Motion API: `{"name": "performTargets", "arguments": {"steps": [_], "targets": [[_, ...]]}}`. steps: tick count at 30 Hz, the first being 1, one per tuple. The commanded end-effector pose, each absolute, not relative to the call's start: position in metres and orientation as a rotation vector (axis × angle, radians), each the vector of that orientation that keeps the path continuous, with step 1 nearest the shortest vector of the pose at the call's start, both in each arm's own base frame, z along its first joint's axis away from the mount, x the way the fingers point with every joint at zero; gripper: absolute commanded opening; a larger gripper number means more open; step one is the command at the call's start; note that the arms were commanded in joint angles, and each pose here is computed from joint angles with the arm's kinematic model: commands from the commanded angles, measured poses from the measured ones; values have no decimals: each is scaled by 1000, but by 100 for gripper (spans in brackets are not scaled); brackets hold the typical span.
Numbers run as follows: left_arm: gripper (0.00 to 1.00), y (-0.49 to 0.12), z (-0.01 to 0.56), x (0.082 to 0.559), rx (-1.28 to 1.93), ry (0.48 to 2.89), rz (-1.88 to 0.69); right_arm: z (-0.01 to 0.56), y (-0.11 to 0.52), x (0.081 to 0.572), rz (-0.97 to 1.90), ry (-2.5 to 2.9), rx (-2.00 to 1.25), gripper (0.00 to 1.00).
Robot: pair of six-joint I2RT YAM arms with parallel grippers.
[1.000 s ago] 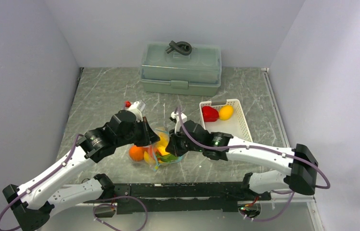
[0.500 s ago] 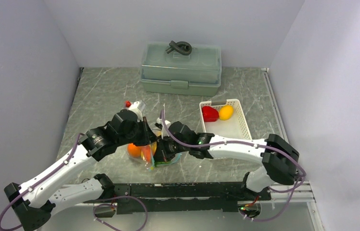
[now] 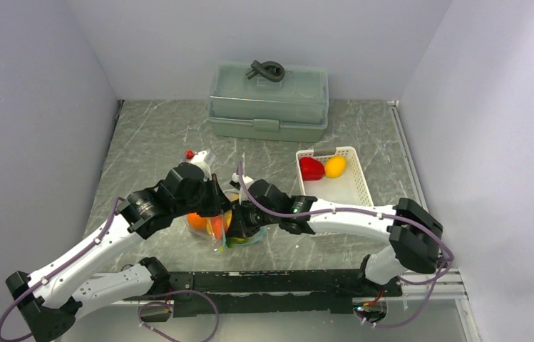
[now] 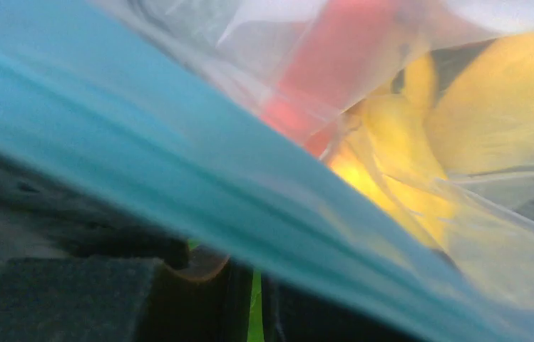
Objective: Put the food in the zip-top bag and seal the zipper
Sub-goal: Place the fake vegetable in the zipper food storage bag.
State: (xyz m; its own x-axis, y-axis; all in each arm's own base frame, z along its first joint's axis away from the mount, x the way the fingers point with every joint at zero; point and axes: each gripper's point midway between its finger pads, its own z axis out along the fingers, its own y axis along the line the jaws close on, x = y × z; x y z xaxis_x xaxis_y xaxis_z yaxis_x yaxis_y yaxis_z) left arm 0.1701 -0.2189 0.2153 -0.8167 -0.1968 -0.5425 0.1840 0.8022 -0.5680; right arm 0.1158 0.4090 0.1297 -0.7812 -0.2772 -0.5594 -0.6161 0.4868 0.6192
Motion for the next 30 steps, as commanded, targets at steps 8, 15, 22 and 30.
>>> {"name": "performTargets", "arguments": {"steps": [8,15,22,30], "targets": [[0,-231,252,166,19,2274,-981,214,359,166,904,2132,-544,32],[0,-230,252,166,30,2273,-968,237,302,187,693,2081,-439,46],[0,-228,252,168,38,2273,-945,242,242,212,499,2074,-338,74],[0,-222,255,168,47,2265,-913,233,177,251,275,2119,-185,100]]}}
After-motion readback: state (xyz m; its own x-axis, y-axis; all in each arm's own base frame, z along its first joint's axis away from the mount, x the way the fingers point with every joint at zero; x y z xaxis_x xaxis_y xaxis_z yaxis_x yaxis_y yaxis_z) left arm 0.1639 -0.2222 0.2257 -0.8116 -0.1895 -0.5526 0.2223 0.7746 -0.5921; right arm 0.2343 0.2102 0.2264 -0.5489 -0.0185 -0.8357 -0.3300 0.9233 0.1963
